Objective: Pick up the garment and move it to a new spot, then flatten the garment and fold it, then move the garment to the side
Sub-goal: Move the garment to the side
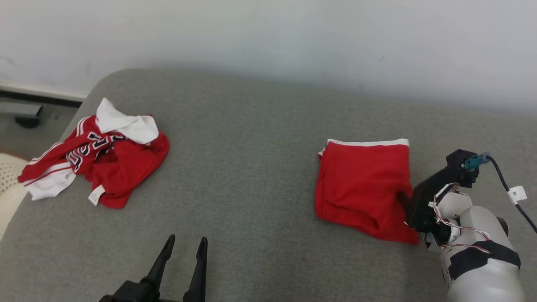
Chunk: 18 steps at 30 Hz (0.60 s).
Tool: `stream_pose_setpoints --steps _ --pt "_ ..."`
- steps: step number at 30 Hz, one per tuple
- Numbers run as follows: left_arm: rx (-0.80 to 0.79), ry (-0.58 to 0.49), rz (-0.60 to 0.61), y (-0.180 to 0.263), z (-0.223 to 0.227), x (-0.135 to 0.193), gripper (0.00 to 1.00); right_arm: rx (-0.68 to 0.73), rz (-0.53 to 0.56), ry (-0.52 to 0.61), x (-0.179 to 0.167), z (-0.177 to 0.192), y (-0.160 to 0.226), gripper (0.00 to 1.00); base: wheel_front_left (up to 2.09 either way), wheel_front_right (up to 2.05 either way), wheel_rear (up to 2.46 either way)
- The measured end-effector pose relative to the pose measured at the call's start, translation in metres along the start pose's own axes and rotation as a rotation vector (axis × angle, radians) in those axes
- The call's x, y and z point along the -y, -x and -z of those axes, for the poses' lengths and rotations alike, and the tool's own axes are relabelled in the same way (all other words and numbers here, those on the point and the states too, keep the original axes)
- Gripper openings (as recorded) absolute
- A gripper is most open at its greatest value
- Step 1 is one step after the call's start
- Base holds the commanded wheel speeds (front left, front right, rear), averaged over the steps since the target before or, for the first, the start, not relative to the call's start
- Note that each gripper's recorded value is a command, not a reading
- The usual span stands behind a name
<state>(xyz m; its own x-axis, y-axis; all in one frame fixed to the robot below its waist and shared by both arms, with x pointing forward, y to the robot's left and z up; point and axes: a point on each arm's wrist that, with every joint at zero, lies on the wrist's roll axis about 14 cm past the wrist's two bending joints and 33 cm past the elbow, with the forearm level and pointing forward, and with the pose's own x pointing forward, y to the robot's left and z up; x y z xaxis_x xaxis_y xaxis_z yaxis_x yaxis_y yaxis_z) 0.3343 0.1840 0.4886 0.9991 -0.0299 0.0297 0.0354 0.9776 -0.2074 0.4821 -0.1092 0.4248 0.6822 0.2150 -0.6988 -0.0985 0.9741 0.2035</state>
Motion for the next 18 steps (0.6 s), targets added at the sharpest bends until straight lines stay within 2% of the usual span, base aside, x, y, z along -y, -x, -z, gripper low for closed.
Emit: stream_pose_setpoints --steps 8,9,10,11,12,18 --pt "-0.039 -0.008 -0.059 0.004 0.010 -0.017 1.00 -0.093 -0.021 0.013 -0.017 0.020 -0.036 1.00 0.00 0.00 0.00" --pt "-0.044 -0.009 -0.065 0.004 0.011 -0.019 1.00 -0.108 -0.022 0.015 -0.017 0.024 -0.039 0.45 0.00 0.00 0.00" --pt "-0.047 -0.011 -0.071 0.004 0.012 -0.022 1.00 -0.112 -0.024 0.020 -0.019 0.024 -0.042 0.33 0.00 0.00 0.00" --pt "-0.050 -0.013 -0.073 0.003 0.013 -0.023 1.00 -0.113 -0.022 0.027 -0.018 0.024 -0.044 0.07 0.00 0.00 0.00" --pt "-0.051 -0.016 -0.074 0.002 0.013 -0.024 1.00 -0.110 -0.020 0.034 -0.018 0.024 -0.045 0.00 0.00 0.00 0.00" --pt "-0.047 -0.018 -0.039 -0.010 0.012 -0.017 1.00 -0.085 0.012 0.062 -0.005 0.022 -0.042 0.00 0.00 0.00 0.00"
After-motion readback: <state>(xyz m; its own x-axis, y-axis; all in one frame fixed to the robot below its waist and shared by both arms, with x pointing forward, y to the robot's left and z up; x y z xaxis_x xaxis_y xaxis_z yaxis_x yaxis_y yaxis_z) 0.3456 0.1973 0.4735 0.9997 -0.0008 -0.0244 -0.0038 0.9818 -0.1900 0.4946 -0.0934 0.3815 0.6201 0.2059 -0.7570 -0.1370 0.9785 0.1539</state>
